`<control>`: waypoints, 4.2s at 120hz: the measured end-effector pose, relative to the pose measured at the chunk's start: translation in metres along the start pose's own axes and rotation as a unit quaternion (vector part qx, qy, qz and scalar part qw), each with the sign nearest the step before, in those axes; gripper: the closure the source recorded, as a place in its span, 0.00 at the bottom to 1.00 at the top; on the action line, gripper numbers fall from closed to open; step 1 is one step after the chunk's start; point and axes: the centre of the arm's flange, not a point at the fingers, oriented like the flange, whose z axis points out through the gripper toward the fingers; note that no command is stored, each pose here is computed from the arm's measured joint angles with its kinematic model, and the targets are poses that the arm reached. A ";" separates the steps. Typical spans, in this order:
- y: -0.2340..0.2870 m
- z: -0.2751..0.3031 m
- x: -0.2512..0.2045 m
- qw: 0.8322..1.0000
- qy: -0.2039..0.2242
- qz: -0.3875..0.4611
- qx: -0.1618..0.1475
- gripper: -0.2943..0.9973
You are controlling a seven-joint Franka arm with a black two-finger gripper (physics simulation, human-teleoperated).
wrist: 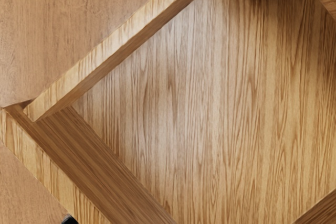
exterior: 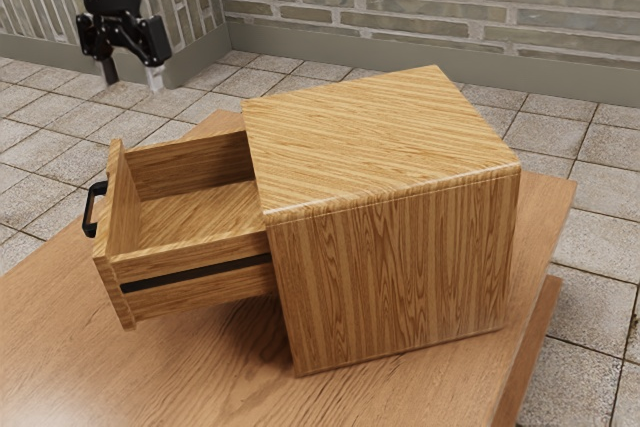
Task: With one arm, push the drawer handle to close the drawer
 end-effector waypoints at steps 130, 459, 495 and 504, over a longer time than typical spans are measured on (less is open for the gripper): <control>-0.065 0.156 -0.143 0.980 0.014 0.184 0.080 0.77; 0.112 0.162 -0.057 0.765 0.126 0.622 0.109 0.84; 0.120 0.162 -0.049 0.765 0.127 0.623 0.104 0.83; 0.122 0.162 -0.047 0.765 0.128 0.623 0.103 0.83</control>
